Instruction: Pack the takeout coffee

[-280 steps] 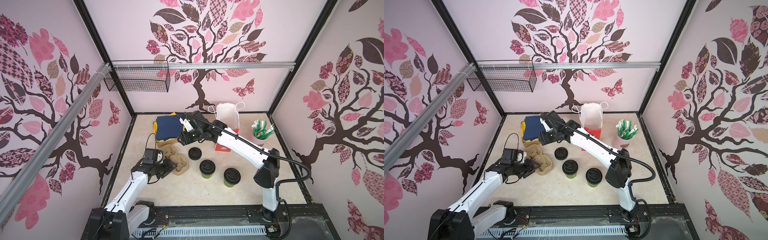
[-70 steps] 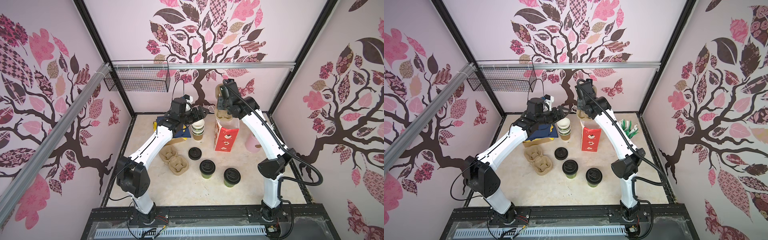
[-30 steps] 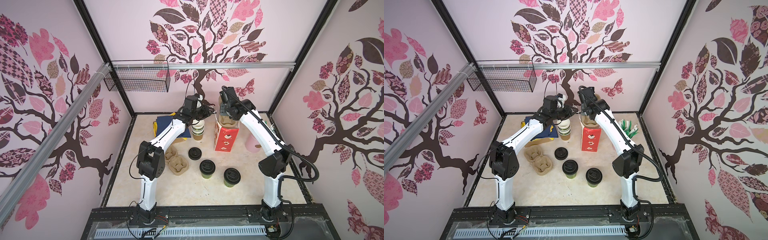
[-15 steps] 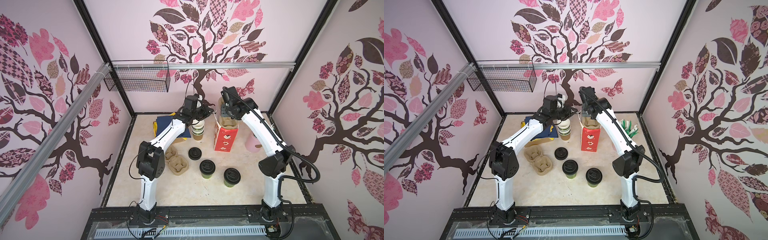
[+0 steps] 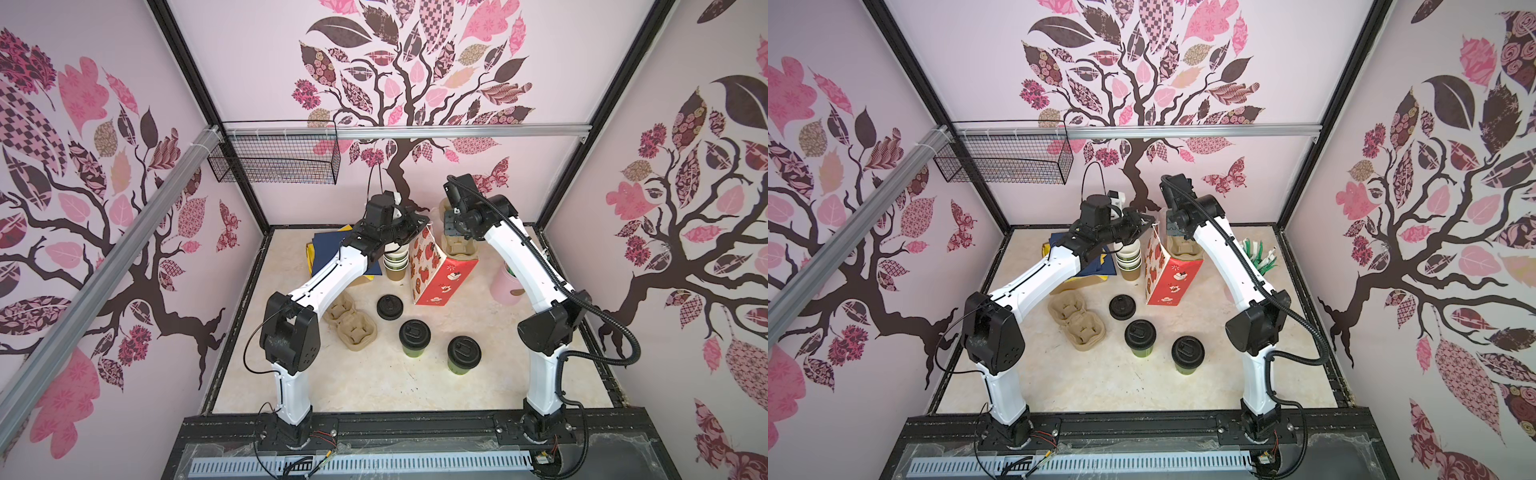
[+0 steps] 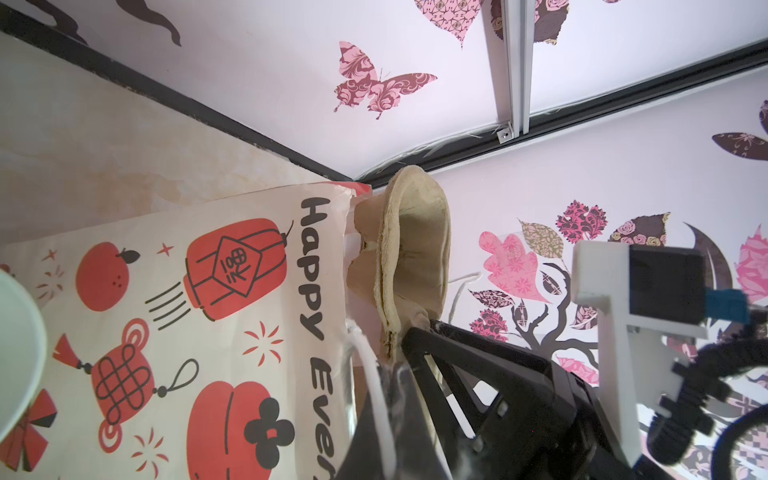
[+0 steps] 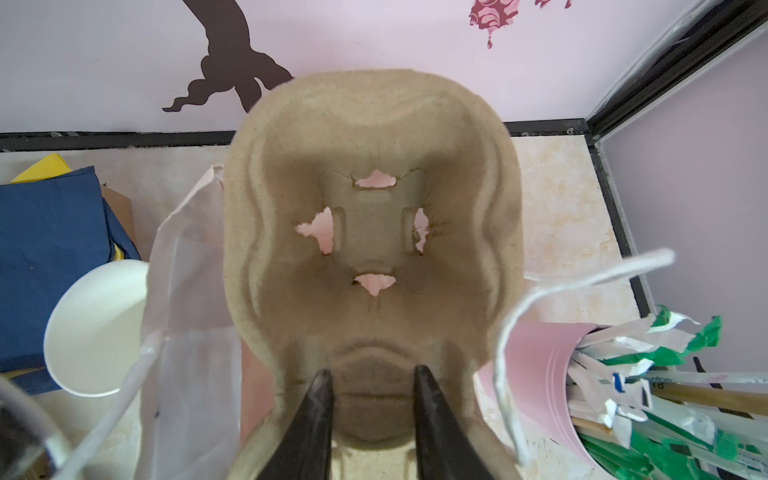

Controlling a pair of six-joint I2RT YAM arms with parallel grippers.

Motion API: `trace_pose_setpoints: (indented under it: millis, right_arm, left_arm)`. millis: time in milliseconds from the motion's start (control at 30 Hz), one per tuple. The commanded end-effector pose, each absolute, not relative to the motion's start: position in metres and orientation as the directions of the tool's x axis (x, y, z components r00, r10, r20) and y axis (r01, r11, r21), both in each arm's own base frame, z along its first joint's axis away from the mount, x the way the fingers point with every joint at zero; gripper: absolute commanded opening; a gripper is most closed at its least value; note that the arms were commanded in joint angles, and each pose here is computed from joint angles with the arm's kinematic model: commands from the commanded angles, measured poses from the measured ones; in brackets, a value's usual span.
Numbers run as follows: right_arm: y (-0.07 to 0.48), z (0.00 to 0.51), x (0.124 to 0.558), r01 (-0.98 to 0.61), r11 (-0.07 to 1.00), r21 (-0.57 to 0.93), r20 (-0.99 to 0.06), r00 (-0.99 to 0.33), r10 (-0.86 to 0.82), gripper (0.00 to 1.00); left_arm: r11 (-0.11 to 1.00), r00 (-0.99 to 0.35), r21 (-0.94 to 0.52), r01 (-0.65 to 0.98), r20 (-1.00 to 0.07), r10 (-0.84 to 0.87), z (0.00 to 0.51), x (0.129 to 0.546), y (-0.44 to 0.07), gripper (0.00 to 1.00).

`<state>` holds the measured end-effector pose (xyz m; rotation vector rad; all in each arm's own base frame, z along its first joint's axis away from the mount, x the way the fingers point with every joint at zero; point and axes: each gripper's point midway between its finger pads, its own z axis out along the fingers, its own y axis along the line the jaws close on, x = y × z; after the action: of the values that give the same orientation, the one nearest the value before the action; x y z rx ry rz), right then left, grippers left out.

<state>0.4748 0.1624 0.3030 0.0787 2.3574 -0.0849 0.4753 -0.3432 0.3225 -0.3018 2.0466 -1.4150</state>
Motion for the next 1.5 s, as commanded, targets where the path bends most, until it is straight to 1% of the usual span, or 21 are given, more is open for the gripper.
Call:
trace_pose_setpoints:
  millis: [0, 200, 600, 767, 867, 1000, 1100, 1367, 1467]
  right_arm:
    - [0.163, 0.3, 0.48, 0.108, 0.994, -0.02, -0.706, -0.706, 0.063, 0.08]
    - [0.172, 0.296, 0.48, 0.101, 0.994, 0.038, -0.694, -0.713, 0.099, 0.08]
    - [0.184, 0.289, 0.477, 0.121, 0.978, 0.172, -0.677, -0.706, 0.207, 0.07]
    - [0.185, 0.277, 0.475, 0.127, 0.977, 0.173, -0.657, -0.724, 0.21, 0.06]
    - [0.178, 0.281, 0.472, 0.132, 0.979, 0.152, -0.665, -0.72, 0.201, 0.06]
    - [0.164, 0.286, 0.463, 0.142, 0.981, 0.129, -0.66, -0.727, 0.192, 0.06]
    - [0.153, 0.288, 0.452, 0.151, 0.981, 0.12, -0.65, -0.735, 0.193, 0.07]
    - [0.126, 0.3, 0.428, 0.186, 0.979, 0.09, -0.639, -0.743, 0.2, 0.07]
    - [0.123, 0.303, 0.421, 0.19, 0.976, 0.103, -0.632, -0.745, 0.211, 0.07]
  left_arm:
    - [0.341, -0.773, -0.933, 0.115, -0.3, -0.559, 0.324, 0.471, -0.342, 0.0]
    - [0.312, -0.771, -0.948, 0.064, -0.245, -0.588, 0.31, 0.47, -0.339, 0.0]
    - [0.309, -0.746, -0.951, 0.034, -0.23, -0.625, 0.306, 0.468, -0.33, 0.0]
    - [0.285, -0.745, -0.958, 0.033, -0.214, -0.632, 0.308, 0.469, -0.331, 0.0]
    - [0.244, -0.75, -0.969, 0.04, -0.19, -0.633, 0.314, 0.469, -0.336, 0.0]
    - [0.132, -0.752, -0.989, 0.063, -0.134, -0.645, 0.328, 0.465, -0.347, 0.0]
    - [0.071, -0.757, -0.995, 0.068, -0.098, -0.646, 0.333, 0.461, -0.357, 0.0]
    - [-0.037, -0.758, -0.998, 0.054, -0.017, -0.653, 0.332, 0.456, -0.381, 0.0]
    - [-0.063, -0.759, -0.997, 0.049, 0.004, -0.651, 0.329, 0.455, -0.389, 0.0]
